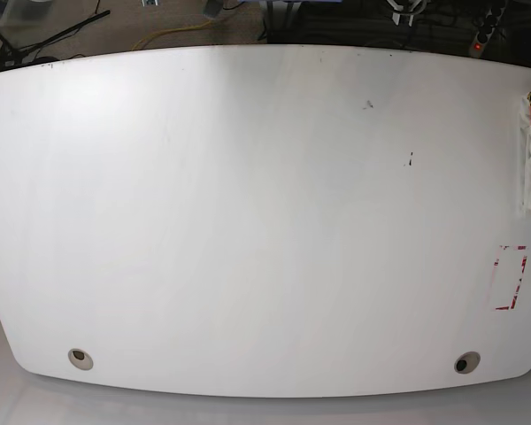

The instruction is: Fold the T-shirt properly

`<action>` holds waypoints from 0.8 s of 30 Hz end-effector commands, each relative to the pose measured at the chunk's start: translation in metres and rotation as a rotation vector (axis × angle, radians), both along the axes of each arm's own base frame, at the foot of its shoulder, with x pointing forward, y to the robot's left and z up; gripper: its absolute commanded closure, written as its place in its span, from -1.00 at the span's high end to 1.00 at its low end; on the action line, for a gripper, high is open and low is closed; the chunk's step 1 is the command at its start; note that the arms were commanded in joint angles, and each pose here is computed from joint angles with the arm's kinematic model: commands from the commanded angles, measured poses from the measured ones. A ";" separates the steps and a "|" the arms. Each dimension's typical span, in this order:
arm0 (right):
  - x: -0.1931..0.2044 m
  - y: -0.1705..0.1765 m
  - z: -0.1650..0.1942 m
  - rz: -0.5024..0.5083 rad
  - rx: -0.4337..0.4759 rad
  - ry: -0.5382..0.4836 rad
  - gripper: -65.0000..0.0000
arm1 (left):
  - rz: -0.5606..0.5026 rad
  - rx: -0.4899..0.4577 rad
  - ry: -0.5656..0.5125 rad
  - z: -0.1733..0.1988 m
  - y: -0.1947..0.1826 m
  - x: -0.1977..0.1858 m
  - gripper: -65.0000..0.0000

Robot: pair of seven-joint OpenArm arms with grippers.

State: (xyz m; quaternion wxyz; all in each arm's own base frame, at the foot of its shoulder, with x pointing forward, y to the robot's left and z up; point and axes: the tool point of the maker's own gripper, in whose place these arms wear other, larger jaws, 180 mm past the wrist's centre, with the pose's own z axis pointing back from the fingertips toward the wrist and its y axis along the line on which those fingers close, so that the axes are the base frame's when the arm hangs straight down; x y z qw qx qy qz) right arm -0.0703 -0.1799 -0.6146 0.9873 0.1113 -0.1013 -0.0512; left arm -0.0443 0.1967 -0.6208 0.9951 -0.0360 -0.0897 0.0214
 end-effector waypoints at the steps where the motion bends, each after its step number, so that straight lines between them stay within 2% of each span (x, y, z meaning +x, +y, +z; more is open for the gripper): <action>1: 0.004 -0.007 -0.004 -0.017 -0.007 0.002 -0.44 | 0.018 0.060 0.051 -0.013 0.012 0.000 0.50; 4: 0.016 -0.001 -0.011 -0.036 0.003 0.005 -0.43 | -0.015 0.058 0.108 -0.024 0.006 0.001 0.50; 9: 0.034 0.001 -0.020 -0.056 0.003 0.013 -0.43 | 0.000 0.043 0.164 -0.034 0.001 0.008 0.50; 11: 0.041 0.000 -0.023 -0.064 0.002 0.019 -0.43 | 0.008 0.043 0.167 -0.036 0.000 0.018 0.50; 16: 0.050 -0.001 -0.028 -0.078 0.001 0.032 -0.43 | 0.025 0.123 0.187 -0.037 0.012 0.022 0.50; 24: 0.051 0.001 -0.028 -0.079 0.004 0.032 -0.43 | 0.029 0.124 0.179 -0.038 0.012 0.027 0.50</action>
